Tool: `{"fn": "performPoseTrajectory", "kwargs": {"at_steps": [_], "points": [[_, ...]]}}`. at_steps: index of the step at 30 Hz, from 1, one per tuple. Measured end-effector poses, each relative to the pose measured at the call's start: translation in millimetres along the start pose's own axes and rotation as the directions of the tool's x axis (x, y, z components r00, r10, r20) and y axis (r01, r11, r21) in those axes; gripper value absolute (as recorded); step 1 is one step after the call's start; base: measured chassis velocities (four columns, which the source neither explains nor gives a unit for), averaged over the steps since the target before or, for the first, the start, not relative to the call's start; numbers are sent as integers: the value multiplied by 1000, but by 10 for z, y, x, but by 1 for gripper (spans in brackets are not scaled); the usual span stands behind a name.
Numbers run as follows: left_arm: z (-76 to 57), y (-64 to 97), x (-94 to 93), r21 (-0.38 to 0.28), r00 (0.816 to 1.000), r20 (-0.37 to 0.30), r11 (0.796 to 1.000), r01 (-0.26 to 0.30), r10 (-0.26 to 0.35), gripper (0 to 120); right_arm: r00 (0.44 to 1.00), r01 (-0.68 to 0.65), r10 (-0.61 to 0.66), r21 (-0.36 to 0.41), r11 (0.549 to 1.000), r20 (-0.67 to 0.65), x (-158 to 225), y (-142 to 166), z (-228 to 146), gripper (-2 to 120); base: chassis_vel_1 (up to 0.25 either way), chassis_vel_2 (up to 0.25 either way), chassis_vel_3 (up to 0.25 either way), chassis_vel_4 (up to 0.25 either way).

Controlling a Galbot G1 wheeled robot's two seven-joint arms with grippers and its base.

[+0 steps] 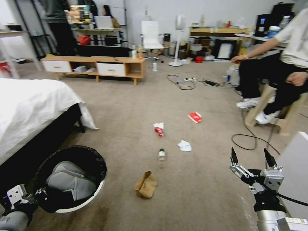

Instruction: Pick up the trash bin and place the garbage on the floor into it.

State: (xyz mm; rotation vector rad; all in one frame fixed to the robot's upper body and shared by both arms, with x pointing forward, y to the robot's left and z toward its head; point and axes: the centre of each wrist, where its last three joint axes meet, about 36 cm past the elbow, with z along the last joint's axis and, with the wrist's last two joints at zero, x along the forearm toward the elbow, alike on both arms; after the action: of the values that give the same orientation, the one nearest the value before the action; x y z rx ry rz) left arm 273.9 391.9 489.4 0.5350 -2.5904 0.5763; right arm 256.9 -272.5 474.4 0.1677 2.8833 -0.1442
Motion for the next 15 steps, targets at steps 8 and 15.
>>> {"fn": "performPoseTrajectory", "kwargs": {"at_steps": [8,15], "points": [[10,-1,3,-2,1000,-1,1000,0,0,1,1000,0,0,0,1000,-1,2,0,1,100,60,48,58,49],[18,-9,14,-6,1000,0,1000,-5,5,1,1000,1,-1,3,1000,-3,10,-6,3,100,0,0,0,0]]}}
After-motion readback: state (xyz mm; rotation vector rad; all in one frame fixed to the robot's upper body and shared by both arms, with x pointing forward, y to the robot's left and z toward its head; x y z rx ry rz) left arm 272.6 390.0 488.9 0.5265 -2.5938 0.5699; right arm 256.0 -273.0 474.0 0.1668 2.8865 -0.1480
